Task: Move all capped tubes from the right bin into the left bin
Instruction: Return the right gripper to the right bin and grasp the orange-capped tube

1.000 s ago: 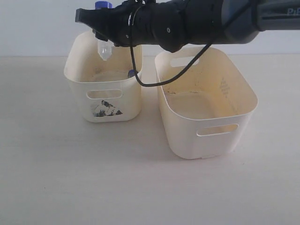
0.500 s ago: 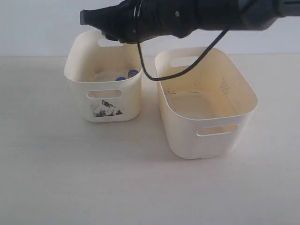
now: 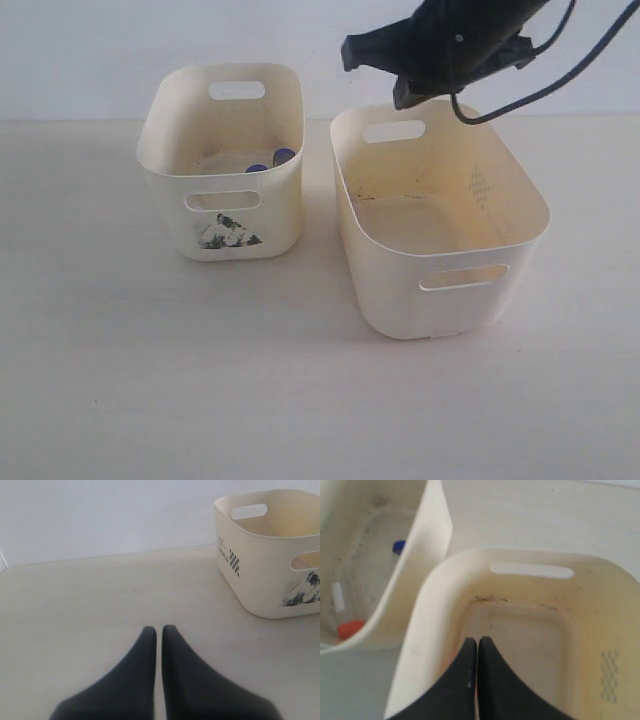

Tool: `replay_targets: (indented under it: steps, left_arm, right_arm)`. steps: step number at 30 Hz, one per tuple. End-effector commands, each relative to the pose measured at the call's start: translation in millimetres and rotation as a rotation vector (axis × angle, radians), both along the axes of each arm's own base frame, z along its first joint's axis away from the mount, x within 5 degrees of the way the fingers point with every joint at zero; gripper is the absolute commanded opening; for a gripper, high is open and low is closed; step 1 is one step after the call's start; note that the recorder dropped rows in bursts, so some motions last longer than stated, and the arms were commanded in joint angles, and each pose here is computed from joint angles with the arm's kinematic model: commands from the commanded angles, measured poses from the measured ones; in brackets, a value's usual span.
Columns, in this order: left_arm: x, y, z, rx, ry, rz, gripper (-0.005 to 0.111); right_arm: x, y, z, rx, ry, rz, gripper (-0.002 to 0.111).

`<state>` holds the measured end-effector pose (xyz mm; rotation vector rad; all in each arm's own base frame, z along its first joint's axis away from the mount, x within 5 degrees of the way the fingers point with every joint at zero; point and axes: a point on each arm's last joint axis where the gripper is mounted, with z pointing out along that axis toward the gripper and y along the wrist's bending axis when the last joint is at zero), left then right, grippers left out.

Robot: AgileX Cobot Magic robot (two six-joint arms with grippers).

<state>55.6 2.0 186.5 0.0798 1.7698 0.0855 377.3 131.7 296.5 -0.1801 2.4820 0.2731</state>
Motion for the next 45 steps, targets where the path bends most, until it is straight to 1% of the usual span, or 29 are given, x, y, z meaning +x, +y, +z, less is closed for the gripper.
replay_targets:
  steps: [1, 4, 7, 10, 12, 16, 18, 22, 27, 31, 37, 41, 45]
  left_arm:
    - [0, 0, 3, -0.018, -0.021, 0.001, 0.004]
    - [0, 0, 3, -0.018, -0.021, 0.001, 0.004]
    - [0, 0, 3, -0.018, -0.021, 0.001, 0.004]
    - [0, 0, 3, -0.018, -0.021, 0.001, 0.004]
    - [0, 0, 3, -0.018, -0.021, 0.001, 0.004]
    - [0, 0, 3, -0.018, -0.021, 0.001, 0.004]
    - [0, 0, 3, -0.018, -0.021, 0.001, 0.004]
    - [0, 0, 3, -0.018, -0.021, 0.001, 0.004]
    - [0, 0, 3, -0.018, -0.021, 0.001, 0.004]
    - [0, 0, 3, -0.018, -0.021, 0.001, 0.004]
    - [0, 0, 3, -0.018, -0.021, 0.001, 0.004]
    - [0, 0, 3, -0.018, -0.021, 0.001, 0.004]
    - [0, 0, 3, -0.018, -0.021, 0.001, 0.004]
  right_arm:
    - [-5, -18, -3, -0.022, 0.094, 0.083, 0.000]
    - [-7, -28, -5, -0.044, 0.139, 0.109, 0.000]
    - [-8, -29, -6, -0.054, 0.150, 0.129, 0.000]
    - [-5, -25, -8, -0.018, 0.138, 0.128, 0.002]
    - [-1, -20, -15, 0.014, 0.142, 0.138, 0.009]
    - [12, -12, -43, 0.060, 0.188, 0.157, 0.034]
    - [17, -8, -57, 0.090, 0.214, 0.167, 0.040]
    - [24, -1, -81, 0.143, 0.256, 0.190, 0.040]
    - [28, 2, -98, 0.153, 0.284, 0.211, 0.040]
    - [30, 1, -101, 0.161, 0.282, 0.200, 0.040]
    - [37, -10, -100, 0.290, 0.299, 0.108, 0.040]
    - [39, -11, -108, 0.278, 0.301, 0.111, 0.041]
    - [42, -11, -117, 0.295, 0.319, 0.079, 0.041]
